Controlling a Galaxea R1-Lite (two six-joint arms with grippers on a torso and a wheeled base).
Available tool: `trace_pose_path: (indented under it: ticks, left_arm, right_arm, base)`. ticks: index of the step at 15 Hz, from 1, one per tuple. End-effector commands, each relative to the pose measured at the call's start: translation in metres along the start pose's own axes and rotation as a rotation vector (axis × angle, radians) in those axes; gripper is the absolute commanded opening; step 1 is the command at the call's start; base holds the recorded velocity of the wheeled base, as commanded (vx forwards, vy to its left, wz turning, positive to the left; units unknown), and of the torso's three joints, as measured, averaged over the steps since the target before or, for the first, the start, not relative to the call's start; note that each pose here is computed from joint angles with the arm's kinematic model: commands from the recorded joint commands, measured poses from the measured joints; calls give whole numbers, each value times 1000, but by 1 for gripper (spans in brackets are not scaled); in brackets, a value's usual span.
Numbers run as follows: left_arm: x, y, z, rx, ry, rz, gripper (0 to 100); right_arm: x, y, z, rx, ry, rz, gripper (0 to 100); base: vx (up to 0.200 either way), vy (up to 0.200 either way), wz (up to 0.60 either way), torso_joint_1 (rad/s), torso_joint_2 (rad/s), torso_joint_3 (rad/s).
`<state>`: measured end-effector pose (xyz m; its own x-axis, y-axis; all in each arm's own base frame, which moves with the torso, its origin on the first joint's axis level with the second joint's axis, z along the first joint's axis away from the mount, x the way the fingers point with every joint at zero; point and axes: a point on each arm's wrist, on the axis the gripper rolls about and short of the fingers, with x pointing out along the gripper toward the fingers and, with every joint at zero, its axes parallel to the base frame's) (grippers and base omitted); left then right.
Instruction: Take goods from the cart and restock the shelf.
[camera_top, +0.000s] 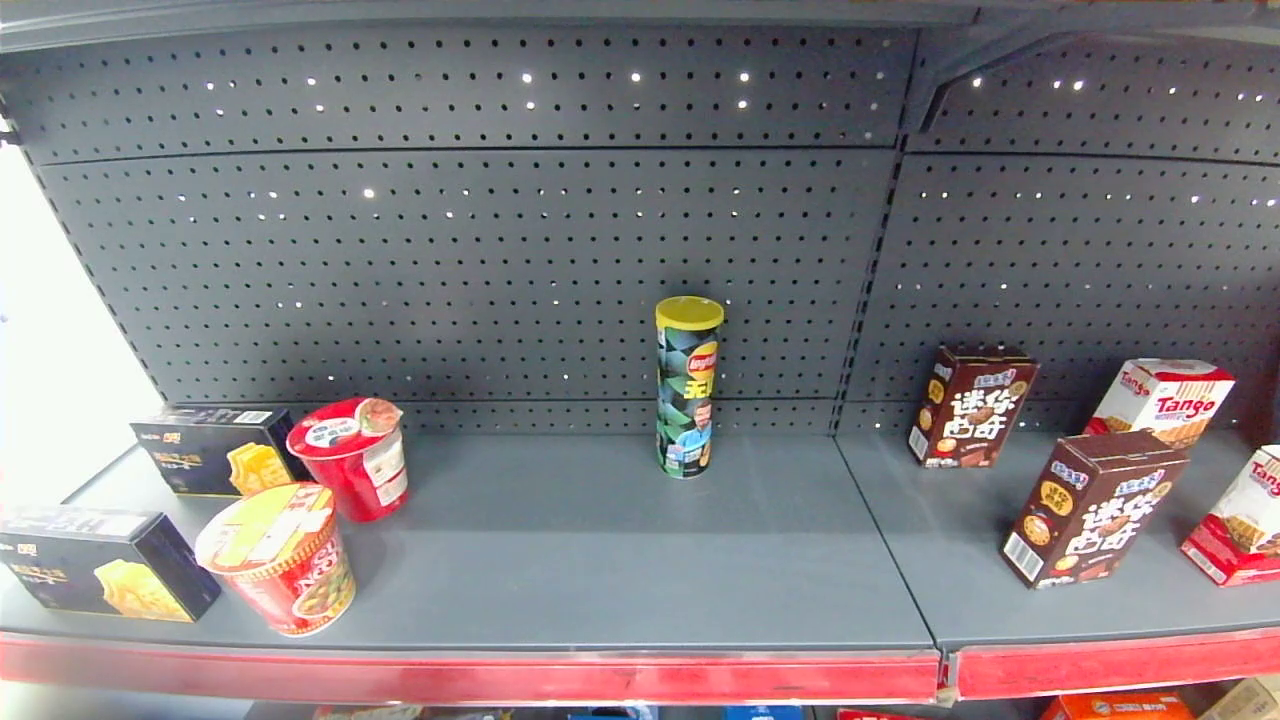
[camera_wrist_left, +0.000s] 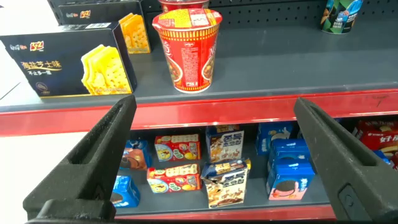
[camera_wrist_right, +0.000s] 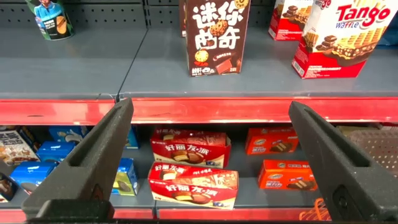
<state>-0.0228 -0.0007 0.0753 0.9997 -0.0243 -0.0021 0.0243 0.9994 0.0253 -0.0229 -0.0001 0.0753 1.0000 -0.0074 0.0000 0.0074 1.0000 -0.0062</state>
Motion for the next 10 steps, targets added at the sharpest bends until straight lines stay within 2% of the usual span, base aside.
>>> trace_pose_path:
  ticks: [1,10]
  left_arm:
    - [0,0,0,1,-1,1,100]
    - [0,0,0,1,-1,0,100]
  right_arm:
    - [0,0,0,0,2,1,100]
    - [0,0,0,2,2,0,100]
  base:
    - [0,0,-600,7,2,-2]
    - [0,0,-600,1,4,4]
